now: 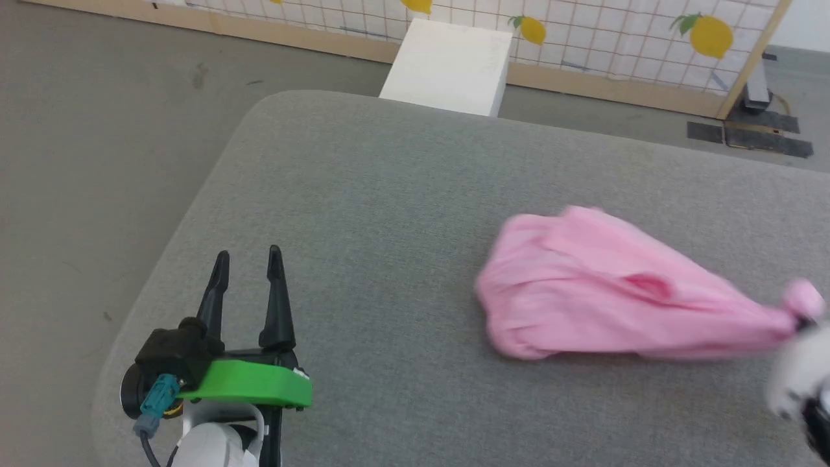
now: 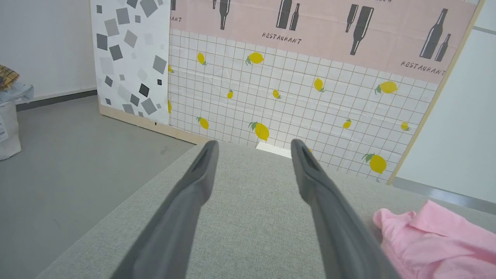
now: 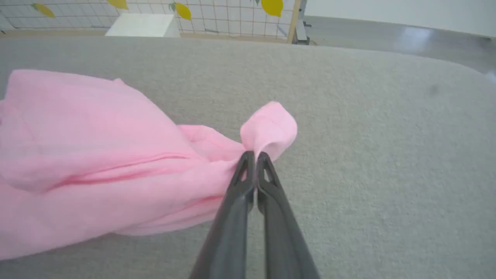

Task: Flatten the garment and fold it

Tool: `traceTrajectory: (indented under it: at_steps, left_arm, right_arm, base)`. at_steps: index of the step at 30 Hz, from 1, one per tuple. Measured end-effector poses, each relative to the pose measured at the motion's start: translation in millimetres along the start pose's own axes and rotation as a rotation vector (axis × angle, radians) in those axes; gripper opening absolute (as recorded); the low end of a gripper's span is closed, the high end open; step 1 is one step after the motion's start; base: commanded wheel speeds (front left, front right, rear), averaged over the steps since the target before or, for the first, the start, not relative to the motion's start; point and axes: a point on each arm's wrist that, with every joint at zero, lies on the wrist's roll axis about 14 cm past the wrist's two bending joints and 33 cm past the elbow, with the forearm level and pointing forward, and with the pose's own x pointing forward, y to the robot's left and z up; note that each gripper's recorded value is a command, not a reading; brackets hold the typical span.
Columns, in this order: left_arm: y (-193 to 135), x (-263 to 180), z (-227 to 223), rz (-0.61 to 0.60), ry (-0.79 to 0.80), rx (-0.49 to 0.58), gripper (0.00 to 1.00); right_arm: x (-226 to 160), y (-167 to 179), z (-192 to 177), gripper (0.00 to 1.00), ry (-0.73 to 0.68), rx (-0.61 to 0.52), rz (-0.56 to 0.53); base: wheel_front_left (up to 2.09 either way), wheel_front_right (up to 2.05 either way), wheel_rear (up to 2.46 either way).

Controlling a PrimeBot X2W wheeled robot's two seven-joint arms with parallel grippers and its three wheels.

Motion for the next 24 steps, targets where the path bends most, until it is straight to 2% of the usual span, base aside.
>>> traceTrajectory:
  at_steps: [2, 3, 4, 5, 7, 9, 12, 15, 20, 24]
  left_arm:
    - [-3.1, 1.5, -2.3, -0.010, 0.005, 0.001, 1.00]
    - [-4.8, 2.5, -3.4, -0.015, 0.007, 0.001, 1.00]
    - [-6.6, 3.3, -4.5, -0.021, 0.010, 0.000, 1.00]
    - [-9.0, 4.5, -5.6, -0.031, 0.012, -0.003, 1.00]
    - [-13.6, 6.9, -7.9, -0.045, 0.016, -0.007, 1.00]
    - [-18.3, 9.1, -9.3, -0.058, 0.018, -0.010, 1.00]
    - [-26.5, 12.1, -11.0, -0.081, 0.019, -0.018, 1.00]
    - [-35.1, 13.1, -14.5, -0.111, 0.028, -0.024, 1.00]
    - [-37.5, 12.4, -15.5, -0.118, 0.032, -0.025, 1.00]
    - [-35.1, 9.6, -15.6, -0.114, 0.035, -0.023, 1.00]
  right_arm:
    - [-5.7, -27.7, -25.7, 0.00, 0.056, 0.059, -0.061]
    - [-9.5, -38.4, -38.1, 0.10, 0.078, 0.085, -0.085]
    - [-12.9, -44.5, -46.7, 0.77, 0.093, 0.095, -0.098]
    - [-16.9, -49.3, -54.6, 1.00, 0.104, 0.100, -0.109]
    - [-23.7, -54.7, -60.8, 1.00, 0.091, 0.102, -0.120]
    - [-28.0, -51.2, -45.6, 1.00, -0.002, 0.077, -0.107]
    - [-34.2, -25.6, -5.7, 1.00, -0.188, 0.008, -0.037]
    - [-37.9, 4.0, 5.5, 1.00, -0.236, -0.017, 0.046]
    - [-28.7, 48.6, -19.6, 1.00, -0.086, -0.089, 0.160]
    - [-14.8, 55.9, -32.0, 1.00, 0.034, -0.144, 0.166]
  base:
    - [0.00, 0.00, 0.00]
    - [0.00, 0.00, 0.00]
    - [0.00, 0.00, 0.00]
    - [0.00, 0.00, 0.00]
    - [0.00, 0.00, 0.00]
    - [0.00, 0.00, 0.00]
    - [0.00, 0.00, 0.00]
    - [0.00, 0.00, 0.00]
    - [0.00, 0.00, 0.00]
    - [0.00, 0.00, 0.00]
